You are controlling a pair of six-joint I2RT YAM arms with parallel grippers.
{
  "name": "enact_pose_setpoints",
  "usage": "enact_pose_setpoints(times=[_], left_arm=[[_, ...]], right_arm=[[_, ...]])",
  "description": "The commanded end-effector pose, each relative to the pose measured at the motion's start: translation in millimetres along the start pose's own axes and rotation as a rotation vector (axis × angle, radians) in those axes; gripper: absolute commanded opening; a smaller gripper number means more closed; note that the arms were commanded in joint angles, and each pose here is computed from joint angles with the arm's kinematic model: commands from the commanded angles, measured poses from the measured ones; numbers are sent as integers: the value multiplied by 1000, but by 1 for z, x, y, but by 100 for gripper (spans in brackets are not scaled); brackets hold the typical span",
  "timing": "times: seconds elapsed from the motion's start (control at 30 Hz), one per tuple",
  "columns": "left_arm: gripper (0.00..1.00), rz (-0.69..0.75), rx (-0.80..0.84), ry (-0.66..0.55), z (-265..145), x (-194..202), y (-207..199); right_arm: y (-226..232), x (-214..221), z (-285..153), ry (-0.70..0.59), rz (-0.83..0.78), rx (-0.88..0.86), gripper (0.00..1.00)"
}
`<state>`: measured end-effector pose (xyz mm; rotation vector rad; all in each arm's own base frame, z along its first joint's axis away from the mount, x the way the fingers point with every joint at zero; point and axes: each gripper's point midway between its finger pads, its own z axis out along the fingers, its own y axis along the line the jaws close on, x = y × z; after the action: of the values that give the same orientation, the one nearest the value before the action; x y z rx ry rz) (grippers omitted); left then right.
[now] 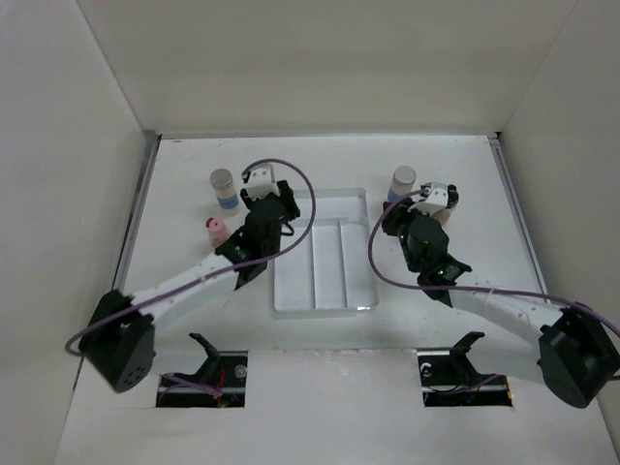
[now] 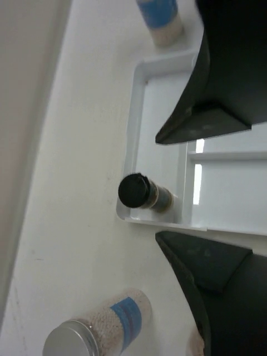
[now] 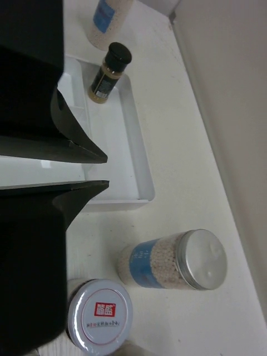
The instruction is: Organize the condiment bottles
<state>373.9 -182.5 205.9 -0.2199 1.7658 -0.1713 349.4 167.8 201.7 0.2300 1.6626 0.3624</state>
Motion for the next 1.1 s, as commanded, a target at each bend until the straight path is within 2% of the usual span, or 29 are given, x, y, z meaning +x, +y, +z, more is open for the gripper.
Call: enact_pose_setpoints(times=[0.0, 0.1, 0.17, 0.2, 0.27, 0.3, 0.43, 0.53, 0.63, 0.7, 0.9, 1.07], left_arm=[[46, -165, 105, -132, -43, -35, -11], [26, -219, 186, -132, -71, -23, -11], [20, -257, 245, -118, -87, -8, -12], [17, -273, 272, -115, -94, -2, -13], [15, -309, 311, -112, -106, 12, -12], [15, -319, 329, -107, -111, 20, -12], [17, -356, 359, -105, -118, 34, -12], [33, -375, 379, -112, -117, 38, -17], [55, -370, 406, -116, -114, 46, -22], [63, -367, 432, -115, -113, 49, -24], [67, -355, 470, -96, -117, 57, -29], [67, -353, 471, -91, -118, 59, -29]], right_arm=[[4, -40, -12, -100, 57, 9, 24], [-17, -41, -23, -77, 33, 101, 26], [-42, -43, -30, -77, 9, 195, 38], [-53, -44, -34, -80, 1, 236, 47], [-83, -47, -46, -82, -18, 341, 70], [-95, -48, -52, -80, -21, 382, 78], [-126, -40, -57, 0, -54, 477, 92], [-132, -25, -47, 95, -67, 463, 94], [-140, -9, -40, 161, -78, 476, 95], [-142, -3, -40, 180, -87, 486, 93], [-143, 11, -36, 240, -93, 483, 85], [-149, 15, -25, 258, -85, 479, 75]])
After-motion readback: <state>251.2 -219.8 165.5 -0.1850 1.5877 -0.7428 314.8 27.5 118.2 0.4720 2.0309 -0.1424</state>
